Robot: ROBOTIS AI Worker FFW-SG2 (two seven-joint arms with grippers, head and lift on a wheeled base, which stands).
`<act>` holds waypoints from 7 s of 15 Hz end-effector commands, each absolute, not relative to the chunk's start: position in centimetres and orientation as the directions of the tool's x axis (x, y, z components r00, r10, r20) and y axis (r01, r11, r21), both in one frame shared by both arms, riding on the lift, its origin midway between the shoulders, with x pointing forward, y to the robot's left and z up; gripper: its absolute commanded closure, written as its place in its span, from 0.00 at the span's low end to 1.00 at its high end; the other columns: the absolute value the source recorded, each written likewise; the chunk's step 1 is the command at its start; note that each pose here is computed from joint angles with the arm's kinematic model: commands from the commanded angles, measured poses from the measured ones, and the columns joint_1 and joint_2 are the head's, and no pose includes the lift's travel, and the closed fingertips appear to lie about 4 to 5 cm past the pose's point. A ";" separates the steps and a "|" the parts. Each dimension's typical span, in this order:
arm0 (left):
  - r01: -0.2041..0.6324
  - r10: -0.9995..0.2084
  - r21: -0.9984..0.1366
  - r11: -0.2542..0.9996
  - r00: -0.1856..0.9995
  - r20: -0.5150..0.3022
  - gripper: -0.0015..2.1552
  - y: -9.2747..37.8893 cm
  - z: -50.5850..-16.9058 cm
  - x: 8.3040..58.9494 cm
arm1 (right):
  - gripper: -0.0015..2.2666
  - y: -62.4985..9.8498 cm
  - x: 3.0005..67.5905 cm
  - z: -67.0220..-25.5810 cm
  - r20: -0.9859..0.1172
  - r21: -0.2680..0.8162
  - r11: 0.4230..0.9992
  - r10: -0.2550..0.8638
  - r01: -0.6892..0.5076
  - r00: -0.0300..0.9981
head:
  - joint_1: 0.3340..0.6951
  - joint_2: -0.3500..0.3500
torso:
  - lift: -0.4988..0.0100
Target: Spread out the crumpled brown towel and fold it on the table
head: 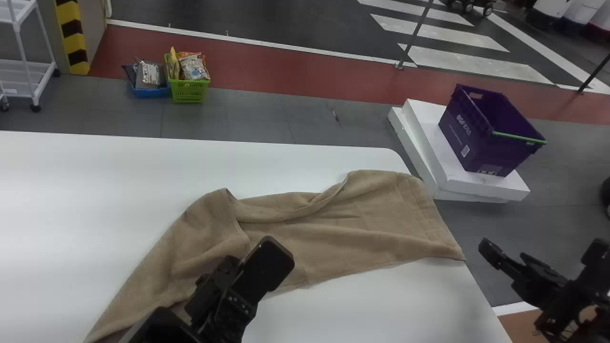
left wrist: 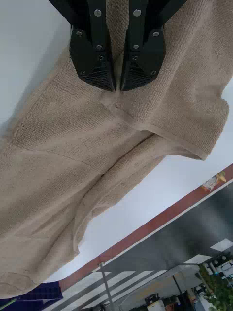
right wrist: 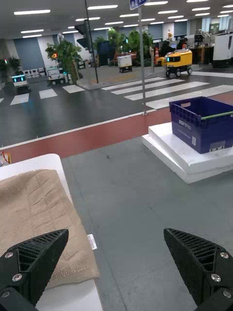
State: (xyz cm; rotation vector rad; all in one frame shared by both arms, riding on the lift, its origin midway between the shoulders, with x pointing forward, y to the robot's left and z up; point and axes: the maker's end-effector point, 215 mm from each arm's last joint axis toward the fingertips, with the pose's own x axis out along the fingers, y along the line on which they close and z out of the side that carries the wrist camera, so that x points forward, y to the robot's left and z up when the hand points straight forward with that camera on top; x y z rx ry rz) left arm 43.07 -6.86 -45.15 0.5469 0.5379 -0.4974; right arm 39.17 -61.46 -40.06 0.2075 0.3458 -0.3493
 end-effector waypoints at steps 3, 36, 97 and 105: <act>0.555 -0.303 0.330 0.764 0.760 -0.576 0.47 -6.9 -43.4 42.7 | 0.04 -61.2 39.2 -39.8 -0.363 0.136 0.921 -0.296 0.364 0.884 | 1.00 0.00 | 0.73; 0.163 -0.073 0.155 0.974 0.881 -0.468 0.46 16.7 -34.4 47.5 | 0.78 -51.8 57.5 -41.2 -0.487 -0.300 0.952 -0.095 -0.064 0.868 | 1.00 0.00 | 0.73; 0.164 -0.059 0.191 0.968 0.886 -0.460 0.47 15.5 -34.9 48.0 | 0.63 -39.9 47.9 -37.1 -0.600 0.589 0.806 0.383 0.065 0.702 | 1.00 0.06 | 0.73; 0.151 -0.055 0.182 0.972 0.893 -0.446 0.46 16.3 -34.0 47.0 | 0.59 -25.1 41.8 -40.4 -0.732 0.373 0.900 0.434 -0.224 0.525 | 1.00 0.30 | 0.73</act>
